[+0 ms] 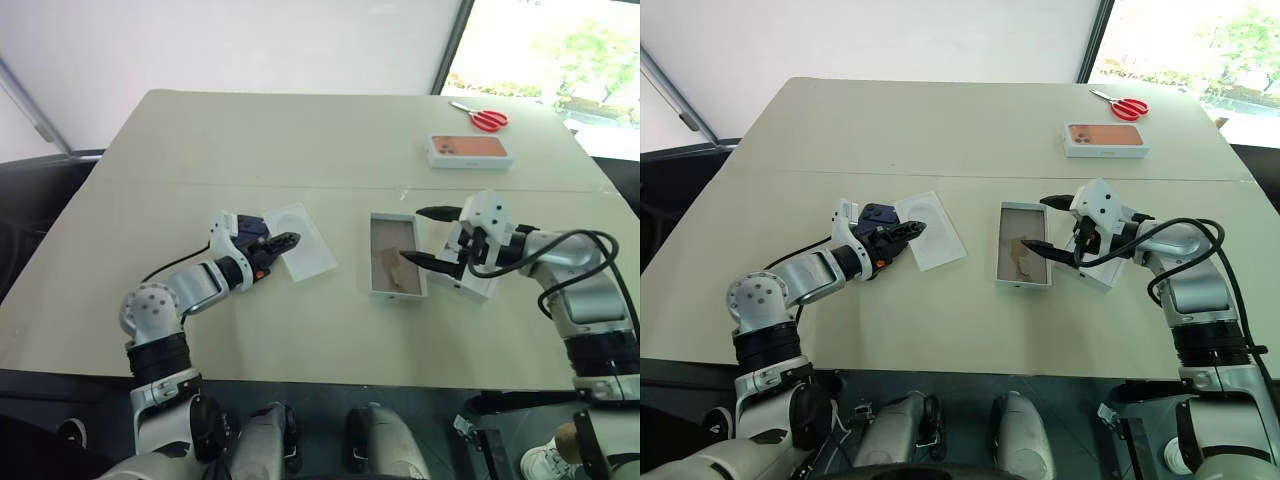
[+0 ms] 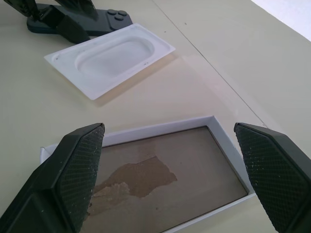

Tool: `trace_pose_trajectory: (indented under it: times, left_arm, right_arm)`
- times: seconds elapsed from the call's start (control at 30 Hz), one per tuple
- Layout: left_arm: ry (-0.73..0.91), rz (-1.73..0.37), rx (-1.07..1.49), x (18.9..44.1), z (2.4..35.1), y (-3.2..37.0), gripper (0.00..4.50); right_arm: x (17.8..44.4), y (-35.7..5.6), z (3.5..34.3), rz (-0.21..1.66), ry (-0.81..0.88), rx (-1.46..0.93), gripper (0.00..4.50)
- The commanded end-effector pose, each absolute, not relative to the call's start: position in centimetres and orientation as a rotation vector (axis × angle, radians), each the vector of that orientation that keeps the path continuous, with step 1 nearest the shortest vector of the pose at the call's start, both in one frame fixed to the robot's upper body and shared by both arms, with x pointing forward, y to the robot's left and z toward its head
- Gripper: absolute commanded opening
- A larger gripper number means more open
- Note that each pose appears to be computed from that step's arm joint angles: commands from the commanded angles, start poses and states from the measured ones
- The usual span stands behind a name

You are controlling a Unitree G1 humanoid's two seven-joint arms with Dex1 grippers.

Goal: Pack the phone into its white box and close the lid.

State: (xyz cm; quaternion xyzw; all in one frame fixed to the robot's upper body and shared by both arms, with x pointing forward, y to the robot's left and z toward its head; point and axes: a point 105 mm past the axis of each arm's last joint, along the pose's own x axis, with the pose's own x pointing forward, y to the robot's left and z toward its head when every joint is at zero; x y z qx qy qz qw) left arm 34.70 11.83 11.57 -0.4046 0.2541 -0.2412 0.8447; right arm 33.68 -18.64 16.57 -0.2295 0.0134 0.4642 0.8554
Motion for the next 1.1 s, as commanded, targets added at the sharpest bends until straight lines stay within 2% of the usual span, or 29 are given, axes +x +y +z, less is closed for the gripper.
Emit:
trace_pose_trajectory:
  times: [0.03, 0.13, 0.17, 0.23, 0.33, 0.8, 0.9, 0.97, 1.0, 1.1]
  left_arm:
    - [0.497, -0.486, -0.875, 35.2, 11.8, 12.1, 4.50]
    - [0.501, -0.471, -0.895, 35.3, 11.6, 12.1, 4.50]
    - [0.509, -0.481, -0.892, 35.2, 11.6, 12.0, 4.25]
    - [0.502, -0.493, -0.893, 35.2, 11.9, 11.7, 3.64]
    - [0.500, -0.507, -0.880, 35.2, 12.1, 11.6, 2.17]
    - [0.538, -0.483, -0.904, 35.1, 11.5, 11.7, 2.17]
    - [0.560, -0.480, -0.898, 35.1, 11.1, 11.5, 1.29]
    - [0.566, -0.497, -0.902, 34.9, 11.0, 11.2, 0.38]
    - [0.572, -0.497, -0.891, 34.8, 10.9, 11.1, 0.08]
    - [0.591, -0.468, -0.872, 34.8, 10.3, 11.4, 0.08]
  right_arm:
    - [33.5, -18.6, 18.0, 0.962, -0.033, -0.521, 4.46]
    - [33.5, -18.5, 18.0, 0.964, -0.032, -0.522, 4.46]
    - [33.6, -18.4, 18.0, 0.965, -0.032, -0.518, 4.49]
    - [33.5, -18.3, 18.0, 0.967, -0.033, -0.523, 4.50]
    - [33.5, -18.3, 18.0, 0.969, -0.031, -0.524, 4.50]
    - [33.5, -18.0, 18.2, 0.962, -0.048, -0.534, 4.50]
    - [33.6, -17.9, 18.3, 0.959, -0.052, -0.536, 4.50]
    - [33.6, -17.9, 18.4, 0.959, -0.054, -0.536, 4.50]
    - [33.6, -17.9, 18.3, 0.959, -0.053, -0.535, 4.50]
    - [33.6, -18.2, 17.9, 0.953, -0.039, -0.540, 4.50]
